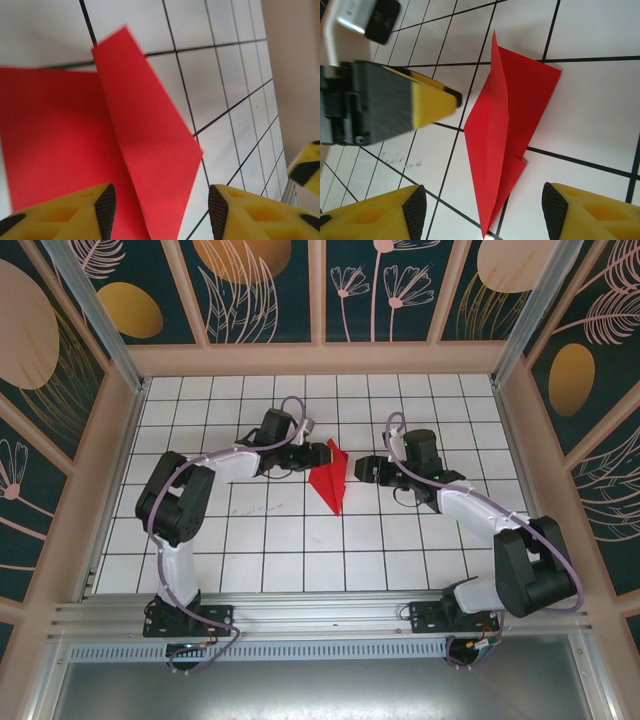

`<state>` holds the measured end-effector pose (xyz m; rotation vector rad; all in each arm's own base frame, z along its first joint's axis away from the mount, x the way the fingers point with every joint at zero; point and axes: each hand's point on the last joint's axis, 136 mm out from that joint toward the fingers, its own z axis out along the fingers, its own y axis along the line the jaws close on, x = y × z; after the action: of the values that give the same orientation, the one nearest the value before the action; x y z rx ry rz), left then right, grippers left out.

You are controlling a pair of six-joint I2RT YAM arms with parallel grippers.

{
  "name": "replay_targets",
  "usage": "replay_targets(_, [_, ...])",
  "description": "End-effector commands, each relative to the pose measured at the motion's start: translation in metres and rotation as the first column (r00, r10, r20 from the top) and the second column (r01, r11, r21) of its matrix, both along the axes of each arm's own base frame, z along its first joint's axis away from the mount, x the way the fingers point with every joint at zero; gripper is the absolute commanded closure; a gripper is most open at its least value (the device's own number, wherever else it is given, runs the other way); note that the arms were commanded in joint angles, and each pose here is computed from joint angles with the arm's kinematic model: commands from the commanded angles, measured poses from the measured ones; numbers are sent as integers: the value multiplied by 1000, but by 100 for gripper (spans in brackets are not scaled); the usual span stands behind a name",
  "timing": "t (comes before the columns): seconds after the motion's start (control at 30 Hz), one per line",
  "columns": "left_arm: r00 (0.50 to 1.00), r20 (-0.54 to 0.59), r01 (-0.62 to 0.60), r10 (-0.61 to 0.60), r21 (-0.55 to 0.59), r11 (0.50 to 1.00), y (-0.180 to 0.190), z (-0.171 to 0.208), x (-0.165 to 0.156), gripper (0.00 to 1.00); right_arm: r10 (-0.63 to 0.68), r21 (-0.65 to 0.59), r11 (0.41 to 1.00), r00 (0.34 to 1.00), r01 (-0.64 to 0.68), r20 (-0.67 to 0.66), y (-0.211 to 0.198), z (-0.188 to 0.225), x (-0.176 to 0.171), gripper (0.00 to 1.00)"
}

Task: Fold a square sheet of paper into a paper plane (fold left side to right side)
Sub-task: Turn over the paper at the center of the table.

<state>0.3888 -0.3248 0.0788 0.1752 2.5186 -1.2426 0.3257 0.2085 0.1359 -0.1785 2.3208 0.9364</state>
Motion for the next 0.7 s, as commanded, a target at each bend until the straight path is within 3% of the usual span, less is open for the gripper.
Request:
replay_targets(0.0, [1000,16,18,-17,-53,998,-14,3,9,45,-15,-8,1000,998,15,56,-7,11,0,34])
replay_targets(0.27, [998,-25,51,-53,-75,996,-37,-22,14,48,-26,-10,1000,998,26,54,-18,14,-10,31])
replay_targets(0.37, [998,-23,49,-51,-84,995,-41,-25,19,61,-19,11,1000,999,18,42,-20,15,-15,26])
replay_targets(0.43, [999,-1,44,-44,-80,996,-41,-22,24,76,-15,39,999,999,13,40,-22,18,-17,20])
replay_targets(0.53, [997,74,33,-27,-73,997,-38,5,33,90,-15,106,994,999,10,44,-27,25,-20,9])
replay_targets(0.6, [991,133,20,-8,-92,996,-32,35,39,93,-10,174,985,998,-1,60,-31,35,-20,2])
replay_targets(0.67, [980,196,4,21,-127,992,-24,73,45,95,11,254,967,996,-32,83,-32,47,-22,1])
